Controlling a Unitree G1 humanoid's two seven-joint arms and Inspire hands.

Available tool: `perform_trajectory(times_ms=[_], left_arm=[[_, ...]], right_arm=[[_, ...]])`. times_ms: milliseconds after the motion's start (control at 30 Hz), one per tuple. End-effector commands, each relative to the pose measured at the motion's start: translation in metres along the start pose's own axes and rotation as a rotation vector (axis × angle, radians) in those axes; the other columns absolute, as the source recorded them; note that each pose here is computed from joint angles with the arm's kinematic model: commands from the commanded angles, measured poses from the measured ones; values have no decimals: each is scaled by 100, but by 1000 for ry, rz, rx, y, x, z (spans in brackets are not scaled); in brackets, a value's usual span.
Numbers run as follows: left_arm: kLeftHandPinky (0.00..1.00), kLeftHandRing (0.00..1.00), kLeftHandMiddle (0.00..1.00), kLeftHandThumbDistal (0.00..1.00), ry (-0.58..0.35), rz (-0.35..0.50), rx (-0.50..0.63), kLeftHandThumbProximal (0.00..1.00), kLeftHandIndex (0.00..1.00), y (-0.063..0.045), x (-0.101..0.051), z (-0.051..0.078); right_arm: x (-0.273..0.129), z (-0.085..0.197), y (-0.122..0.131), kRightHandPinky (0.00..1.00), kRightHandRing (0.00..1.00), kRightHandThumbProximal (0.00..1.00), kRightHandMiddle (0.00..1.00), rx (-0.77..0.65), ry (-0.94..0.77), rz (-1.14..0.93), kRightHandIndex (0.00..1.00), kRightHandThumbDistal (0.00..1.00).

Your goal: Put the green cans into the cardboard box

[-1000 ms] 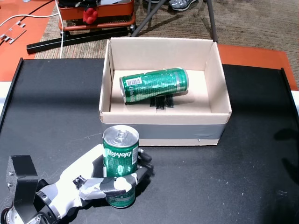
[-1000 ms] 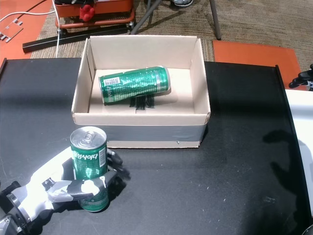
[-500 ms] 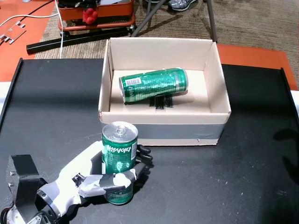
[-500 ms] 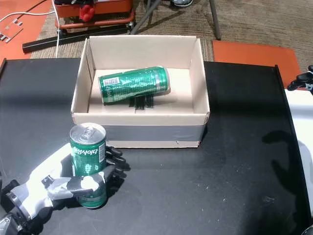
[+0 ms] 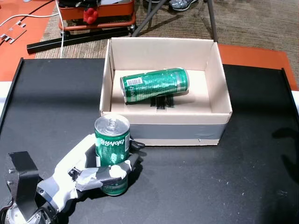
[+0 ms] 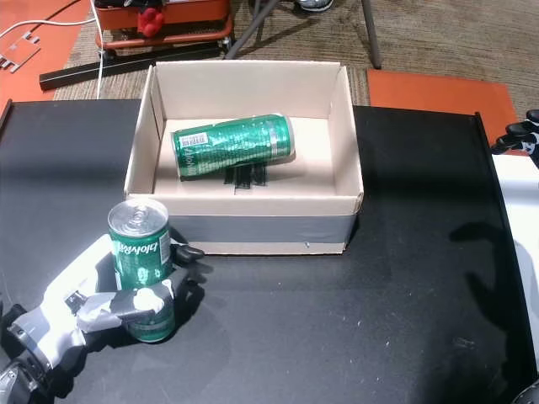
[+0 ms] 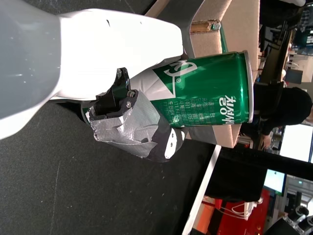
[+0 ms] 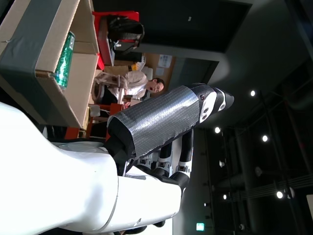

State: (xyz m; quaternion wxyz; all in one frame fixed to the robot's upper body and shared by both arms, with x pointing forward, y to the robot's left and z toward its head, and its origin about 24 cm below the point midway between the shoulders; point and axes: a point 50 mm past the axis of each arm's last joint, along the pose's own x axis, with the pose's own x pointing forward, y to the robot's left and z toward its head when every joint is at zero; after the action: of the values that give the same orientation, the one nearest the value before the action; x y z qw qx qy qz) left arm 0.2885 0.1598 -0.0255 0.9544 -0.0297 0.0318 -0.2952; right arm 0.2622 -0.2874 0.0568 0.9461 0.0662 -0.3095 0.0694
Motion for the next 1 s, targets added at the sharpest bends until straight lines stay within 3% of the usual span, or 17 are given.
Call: perform_trajectory(times_ms=[0, 133, 400, 633, 733, 833, 900, 967], left_arm=[[44, 64, 51, 11, 5, -8, 0, 0, 35, 1, -1, 0], [44, 63, 51, 17, 3, -15, -13, 0, 36, 1, -1, 0], [46, 62, 50, 15, -27, -20, -16, 0, 36, 1, 1, 4], [53, 67, 54, 16, -110, -83, -12, 0, 39, 1, 6, 17], [56, 68, 55, 15, -204, -129, 38, 0, 40, 3, 14, 37], [56, 68, 54, 7, -332, -193, 66, 0, 37, 6, 24, 64], [54, 66, 52, 11, -402, -224, 108, 0, 33, 8, 30, 82], [53, 64, 51, 9, -477, -265, 159, 0, 31, 10, 36, 104]], right_arm=[[2, 1, -1, 54, 48, 54, 43, -6, -7, 0, 41, 93], [2, 1, -1, 54, 48, 54, 43, -9, -7, 4, 42, 93], [3, 0, 0, 54, 48, 53, 44, -7, -6, 5, 42, 92], [3, -1, 0, 54, 48, 54, 44, -8, -4, 2, 42, 93], [5, -2, 1, 54, 48, 53, 43, 0, -4, 1, 41, 92], [6, -4, 2, 54, 48, 53, 44, 4, -1, 6, 42, 92], [7, -5, 3, 54, 48, 54, 44, 1, -1, 7, 42, 92], [8, -6, 4, 54, 49, 54, 44, -3, 0, 8, 41, 92]])
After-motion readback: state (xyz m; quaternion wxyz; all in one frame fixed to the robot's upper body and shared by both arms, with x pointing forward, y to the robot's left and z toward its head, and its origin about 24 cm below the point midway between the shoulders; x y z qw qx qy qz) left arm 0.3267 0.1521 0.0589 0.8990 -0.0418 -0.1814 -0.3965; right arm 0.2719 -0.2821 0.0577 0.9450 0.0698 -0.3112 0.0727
